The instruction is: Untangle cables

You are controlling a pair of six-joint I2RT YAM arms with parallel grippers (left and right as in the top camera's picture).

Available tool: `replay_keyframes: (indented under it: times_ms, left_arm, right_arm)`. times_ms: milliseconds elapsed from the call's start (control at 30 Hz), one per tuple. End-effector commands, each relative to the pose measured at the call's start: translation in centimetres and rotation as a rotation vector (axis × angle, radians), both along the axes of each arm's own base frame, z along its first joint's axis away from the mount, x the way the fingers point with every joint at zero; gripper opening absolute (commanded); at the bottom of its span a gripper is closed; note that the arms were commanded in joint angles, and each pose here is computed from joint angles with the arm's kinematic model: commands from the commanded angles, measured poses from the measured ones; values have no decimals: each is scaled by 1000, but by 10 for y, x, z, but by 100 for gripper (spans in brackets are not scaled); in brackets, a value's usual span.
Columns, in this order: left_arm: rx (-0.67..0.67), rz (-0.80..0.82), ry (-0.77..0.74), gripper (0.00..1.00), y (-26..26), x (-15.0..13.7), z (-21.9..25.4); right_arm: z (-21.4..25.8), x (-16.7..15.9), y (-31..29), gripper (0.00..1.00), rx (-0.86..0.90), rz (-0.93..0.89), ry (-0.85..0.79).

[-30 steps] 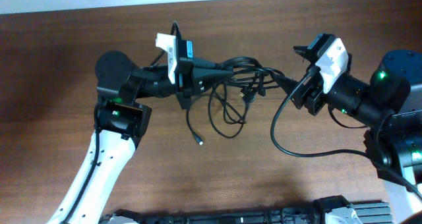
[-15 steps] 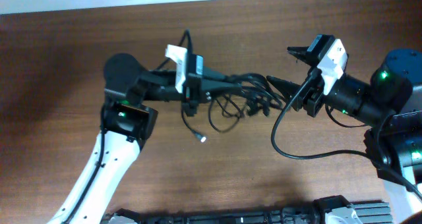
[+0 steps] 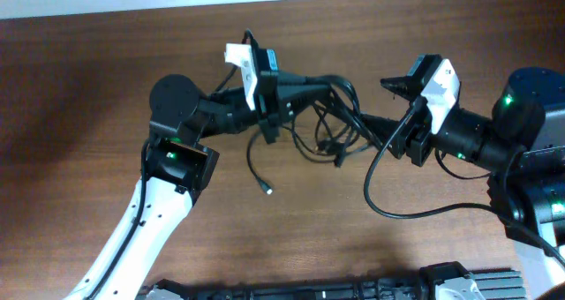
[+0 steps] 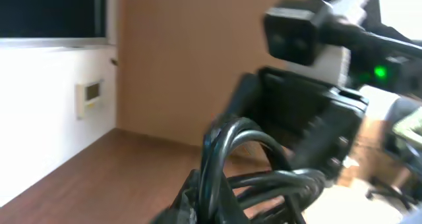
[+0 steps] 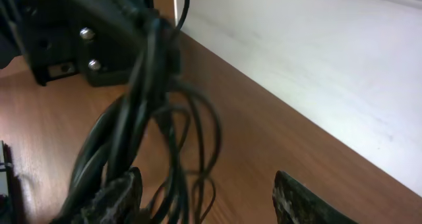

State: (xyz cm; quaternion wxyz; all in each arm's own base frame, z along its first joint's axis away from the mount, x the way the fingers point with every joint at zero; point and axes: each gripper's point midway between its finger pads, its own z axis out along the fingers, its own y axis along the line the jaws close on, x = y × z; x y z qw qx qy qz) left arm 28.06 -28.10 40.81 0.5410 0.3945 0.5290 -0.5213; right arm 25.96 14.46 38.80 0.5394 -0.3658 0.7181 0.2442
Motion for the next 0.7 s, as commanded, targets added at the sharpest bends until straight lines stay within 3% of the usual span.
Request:
replay_keyframes:
  times_ms: [0,167,367,667]
  left_arm:
    - [-50,116,30,0,8,16,14]
    - [-76,165,78,0,11,25,16]
    - [-72,106,80,0,-5,10,16]
    - [-4,-207,43,0,-32,-55,7]
  right_arm:
    - [6,-7,3,63,16,24,-6]
    - [4,-7,3,63,15,25,0]
    - [5,-6,3,63,16,25,-2]
    - [9,-4,3,63,17,24,-25]
